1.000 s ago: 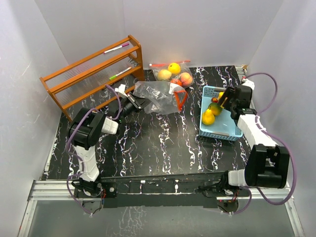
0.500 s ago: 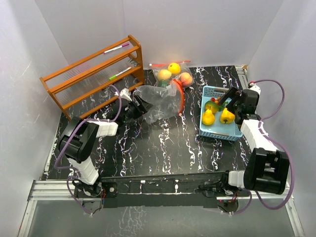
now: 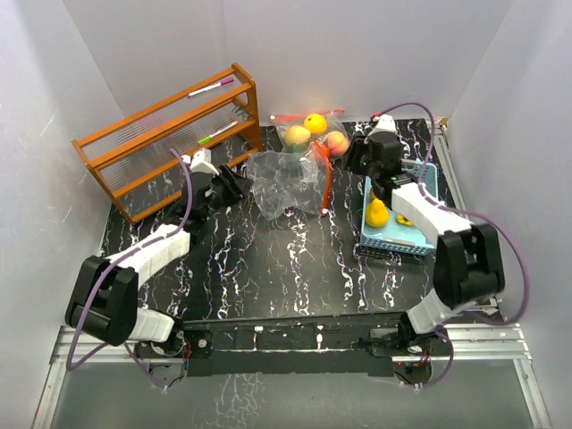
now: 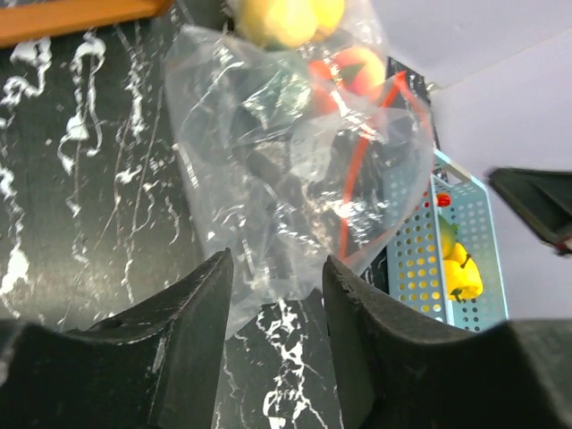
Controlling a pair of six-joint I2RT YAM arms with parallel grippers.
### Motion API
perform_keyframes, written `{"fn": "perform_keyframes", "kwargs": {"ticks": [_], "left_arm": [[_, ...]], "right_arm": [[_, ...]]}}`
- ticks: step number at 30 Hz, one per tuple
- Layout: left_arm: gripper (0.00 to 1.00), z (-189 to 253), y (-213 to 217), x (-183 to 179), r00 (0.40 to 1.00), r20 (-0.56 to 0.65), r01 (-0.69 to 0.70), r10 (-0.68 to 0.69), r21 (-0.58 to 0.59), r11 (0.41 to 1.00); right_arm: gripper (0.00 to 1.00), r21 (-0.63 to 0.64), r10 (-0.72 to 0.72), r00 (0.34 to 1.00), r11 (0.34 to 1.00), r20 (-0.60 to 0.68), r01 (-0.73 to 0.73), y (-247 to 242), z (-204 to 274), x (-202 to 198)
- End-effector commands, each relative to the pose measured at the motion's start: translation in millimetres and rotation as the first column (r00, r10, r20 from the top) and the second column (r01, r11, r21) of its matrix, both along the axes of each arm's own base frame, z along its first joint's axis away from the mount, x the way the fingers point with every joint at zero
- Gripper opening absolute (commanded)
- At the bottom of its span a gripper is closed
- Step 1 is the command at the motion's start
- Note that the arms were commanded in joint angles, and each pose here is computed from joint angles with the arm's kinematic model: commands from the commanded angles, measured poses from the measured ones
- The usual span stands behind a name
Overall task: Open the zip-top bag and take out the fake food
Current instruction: Place the zipper food storage bag at the center of the board, then pick up the zipper food storage bag at the center of the board.
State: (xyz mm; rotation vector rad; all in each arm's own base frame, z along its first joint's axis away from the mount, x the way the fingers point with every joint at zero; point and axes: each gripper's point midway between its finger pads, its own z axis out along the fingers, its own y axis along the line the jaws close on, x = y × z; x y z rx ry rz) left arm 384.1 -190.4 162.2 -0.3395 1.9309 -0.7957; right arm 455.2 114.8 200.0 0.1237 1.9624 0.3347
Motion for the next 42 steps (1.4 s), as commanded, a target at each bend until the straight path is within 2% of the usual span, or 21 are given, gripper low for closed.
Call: {"fn": "perform_keyframes", "kwargs": {"ticks": [1,3,6,8,12,15,20,23,27,30,34,36,39,42], "left_arm": [[0.43,26.1,-14.7,10.0,0.995,0.049,0.087,-0.089,0.034,0.996],[0.47,33.9,-29.9,17.8,0.989,0.059,0.138,-0.137,-0.004,0.990],[0.52,43.8,-46.3,27.3,0.982,0.081,0.176,-0.173,-0.033,0.984],[0.56,39.7,-51.2,32.0,0.983,0.076,0.172,-0.169,-0.034,0.984],[0.70,24.9,-69.6,40.5,0.978,0.048,0.205,-0.203,-0.046,0.978],[0.72,8.8,-80.1,45.8,0.976,0.037,0.215,-0.214,-0.010,0.977],[0.73,-44.8,-71.4,42.3,0.983,-0.055,0.175,-0.174,0.017,0.984],[0.73,-79.4,-71.0,32.1,0.974,-0.131,0.184,-0.182,0.002,0.983],[0.73,-91.7,-71.4,25.3,0.970,-0.148,0.190,-0.192,-0.027,0.981],[0.74,-106.7,-68.4,23.0,0.964,-0.198,0.179,-0.177,-0.010,0.984],[0.74,-114.0,-63.7,15.8,0.960,-0.226,0.170,-0.166,-0.002,0.985],[0.74,-113.2,-60.1,10.2,0.959,-0.229,0.170,-0.165,0.002,0.985],[0.74,-106.3,-53.9,2.0,0.963,-0.213,0.169,-0.164,0.008,0.986],[0.74,-101.8,-47.9,-5.1,0.963,-0.214,0.173,-0.162,0.034,0.984]], "right_arm": [[0.35,0.047,0.092,0.994,0.994,0.066,-0.095,35.3,2.7,43.2],[0.29,0.048,0.146,0.989,0.988,0.010,-0.146,59.8,-23.3,54.4],[0.28,0.051,0.224,0.973,0.974,-0.055,-0.222,105.6,-50.9,52.8],[0.28,0.073,0.290,0.956,0.956,-0.056,-0.285,137.5,-55.4,43.2],[0.28,0.097,0.381,0.924,0.922,-0.039,-0.376,181.0,-47.8,20.0],[0.29,0.123,0.371,0.929,0.922,-0.007,-0.367,179.5,-36.0,12.9],[0.32,0.074,0.269,0.963,0.960,0.027,-0.271,138.7,-12.4,29.9],[0.39,0.094,0.202,0.978,0.974,0.042,-0.205,99.9,-1.4,49.5],[0.51,0.127,0.127,0.990,0.983,0.064,-0.134,51.7,6.4,79.3],[0.68,0.127,0.098,0.991,0.986,0.086,-0.108,32.9,9.4,116.8],[0.91,0.004,0.055,0.992,0.998,0.112,-0.056,21.6,0.3,169.7],[0.98,-0.057,0.040,0.994,0.998,0.098,-0.034,16.4,-17.3,190.9],[0.98,-0.115,0.036,0.995,0.993,0.093,-0.025,11.7,-36.6,210.8],[0.99,-0.119,0.056,0.995,0.992,0.086,-0.046,15.6,-51.0,224.0]]}}
